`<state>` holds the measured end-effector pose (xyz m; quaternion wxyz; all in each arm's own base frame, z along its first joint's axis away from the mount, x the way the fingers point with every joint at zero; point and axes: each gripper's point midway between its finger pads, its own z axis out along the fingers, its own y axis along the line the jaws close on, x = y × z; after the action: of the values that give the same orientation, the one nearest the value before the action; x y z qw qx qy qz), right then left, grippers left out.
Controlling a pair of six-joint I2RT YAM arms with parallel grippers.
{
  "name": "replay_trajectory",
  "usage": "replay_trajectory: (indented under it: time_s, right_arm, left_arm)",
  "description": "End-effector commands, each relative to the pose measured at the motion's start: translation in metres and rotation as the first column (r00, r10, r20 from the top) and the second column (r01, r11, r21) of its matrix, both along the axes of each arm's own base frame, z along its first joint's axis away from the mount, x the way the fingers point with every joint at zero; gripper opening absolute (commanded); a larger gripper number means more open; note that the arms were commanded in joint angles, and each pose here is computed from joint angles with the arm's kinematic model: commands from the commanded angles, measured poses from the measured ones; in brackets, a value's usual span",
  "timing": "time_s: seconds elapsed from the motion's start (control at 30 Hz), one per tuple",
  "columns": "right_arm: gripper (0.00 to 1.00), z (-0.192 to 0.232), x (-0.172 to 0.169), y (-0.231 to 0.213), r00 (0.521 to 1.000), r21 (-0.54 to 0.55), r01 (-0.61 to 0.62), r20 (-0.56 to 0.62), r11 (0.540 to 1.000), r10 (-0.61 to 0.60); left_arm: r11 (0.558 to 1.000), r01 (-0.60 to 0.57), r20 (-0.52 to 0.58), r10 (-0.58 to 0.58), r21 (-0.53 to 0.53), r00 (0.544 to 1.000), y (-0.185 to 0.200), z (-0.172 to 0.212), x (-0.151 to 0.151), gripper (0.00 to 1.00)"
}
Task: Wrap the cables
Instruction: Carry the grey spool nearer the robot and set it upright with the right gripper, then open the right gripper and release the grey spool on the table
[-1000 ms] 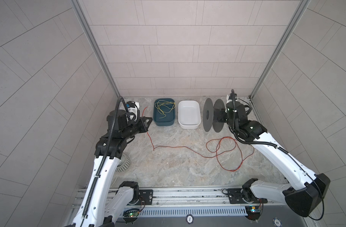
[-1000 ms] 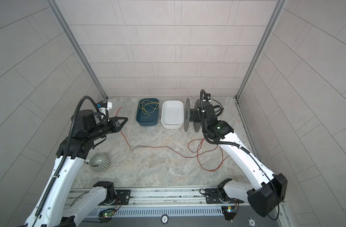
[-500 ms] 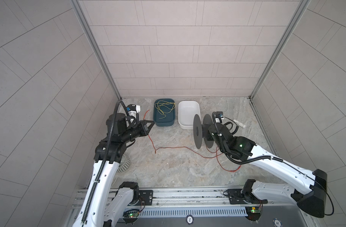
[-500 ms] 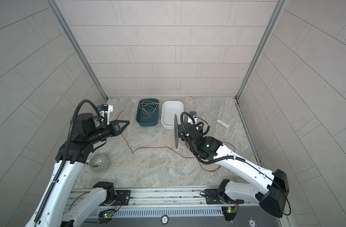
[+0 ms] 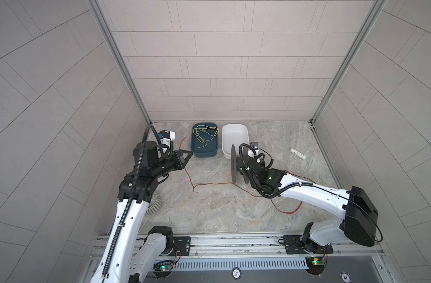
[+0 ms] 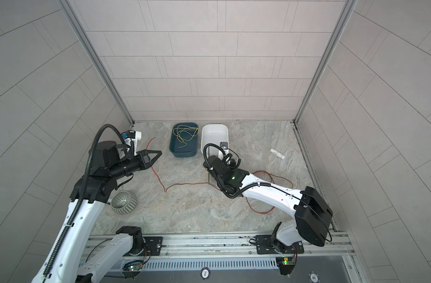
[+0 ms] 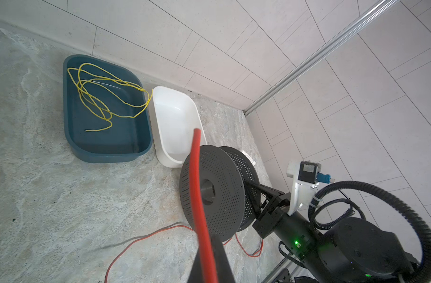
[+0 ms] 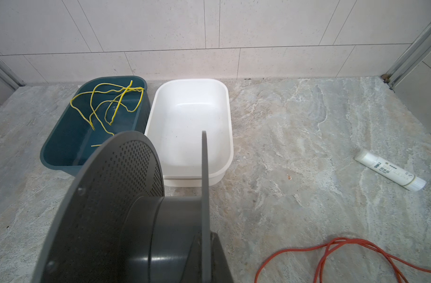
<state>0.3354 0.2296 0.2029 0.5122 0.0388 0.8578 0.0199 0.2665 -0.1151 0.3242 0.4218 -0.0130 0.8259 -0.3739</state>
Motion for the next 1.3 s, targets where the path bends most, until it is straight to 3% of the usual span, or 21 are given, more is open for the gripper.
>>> replay_trajectory:
  time_s: [0.0,0.3,0.57,0.77,0.9,1.1,1.27]
  right_arm:
    - [0.00,0.031,0.013,0.009,0.990,0.106,0.063,0.122,0.992,-0.076]
    - [0.00,0.016,0.024,0.023,0.987,0.091,0.094,0.123,0.991,-0.105]
    - [0.17,0.009,0.023,0.029,0.989,0.070,0.080,0.118,0.994,-0.088]
    - [0.24,0.008,0.020,0.031,0.990,0.064,0.069,0.119,0.996,-0.076]
    - [0.35,0.017,0.017,0.030,0.989,0.074,0.046,0.136,0.996,-0.056]
    - [0.62,0.035,0.009,0.032,0.985,0.088,-0.042,0.169,0.995,0.026]
    - [0.79,0.056,-0.001,0.034,0.975,0.089,-0.132,0.192,0.987,0.113]
  left_arm:
    - [1.000,0.008,0.016,-0.008,0.003,1.000,-0.002,0.000,0.002,0.00]
    - [1.000,0.016,0.013,-0.016,0.003,1.000,-0.004,-0.001,0.004,0.00]
    - [1.000,0.026,0.014,-0.026,-0.006,1.000,-0.007,0.001,0.001,0.00]
    - [0.999,0.034,0.017,-0.034,-0.010,0.999,-0.009,0.002,-0.002,0.00]
    - [0.999,0.042,0.018,-0.042,-0.022,0.999,-0.011,0.004,-0.005,0.00]
    - [0.997,0.051,0.035,-0.050,-0.050,0.998,-0.014,0.013,-0.011,0.00]
    - [0.992,0.078,0.037,-0.075,-0.098,0.997,-0.021,0.021,-0.015,0.00]
